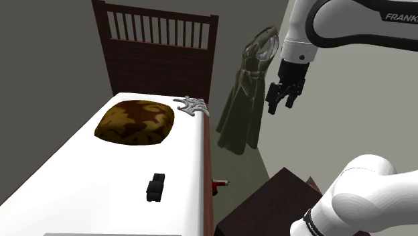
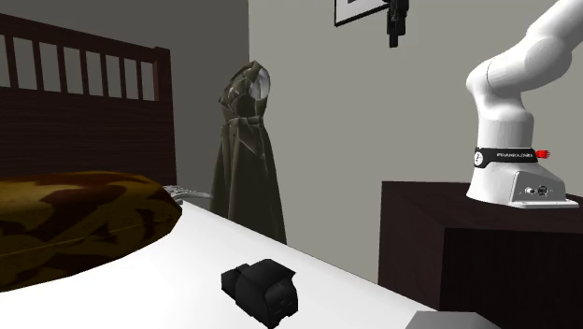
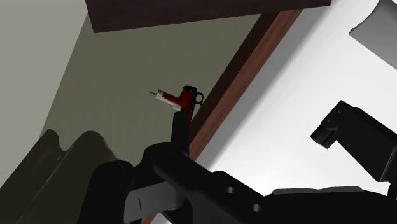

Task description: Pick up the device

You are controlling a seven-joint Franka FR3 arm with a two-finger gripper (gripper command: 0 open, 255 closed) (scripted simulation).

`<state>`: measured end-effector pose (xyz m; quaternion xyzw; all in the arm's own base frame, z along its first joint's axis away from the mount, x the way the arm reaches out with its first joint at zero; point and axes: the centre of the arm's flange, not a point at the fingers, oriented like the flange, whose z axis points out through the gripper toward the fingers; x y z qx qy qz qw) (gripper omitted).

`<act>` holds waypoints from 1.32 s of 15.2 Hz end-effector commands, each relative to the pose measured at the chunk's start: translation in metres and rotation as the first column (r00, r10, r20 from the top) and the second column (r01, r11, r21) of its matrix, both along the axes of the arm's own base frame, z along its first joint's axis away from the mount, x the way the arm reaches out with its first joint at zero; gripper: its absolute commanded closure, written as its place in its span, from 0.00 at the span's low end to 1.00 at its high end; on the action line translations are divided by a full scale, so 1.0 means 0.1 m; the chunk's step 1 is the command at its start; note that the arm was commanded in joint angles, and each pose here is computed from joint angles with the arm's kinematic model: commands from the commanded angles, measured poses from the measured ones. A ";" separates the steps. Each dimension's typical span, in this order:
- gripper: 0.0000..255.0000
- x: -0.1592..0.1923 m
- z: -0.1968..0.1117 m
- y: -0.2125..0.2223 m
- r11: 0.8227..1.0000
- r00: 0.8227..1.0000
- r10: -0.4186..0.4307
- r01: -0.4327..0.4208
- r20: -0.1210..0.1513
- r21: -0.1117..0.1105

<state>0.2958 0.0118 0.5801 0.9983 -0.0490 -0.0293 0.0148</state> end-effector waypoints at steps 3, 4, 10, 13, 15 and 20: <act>0.00 0.08 -0.19 0.16 1.000 1.000 -0.023 0.023 0.001 0.001; 0.00 0.12 -0.28 0.24 0.999 0.999 -0.035 0.035 0.002 0.001; 0.00 0.39 -0.85 0.72 0.994 0.994 -0.105 0.105 0.005 0.004; 0.00 0.53 -1.13 0.95 0.990 0.990 -0.140 0.140 0.007 0.006; 0.00 0.63 -1.31 1.10 0.987 0.987 -0.164 0.163 0.008 0.007; 0.00 0.91 -1.78 1.47 0.975 0.975 -0.221 0.221 0.011 0.010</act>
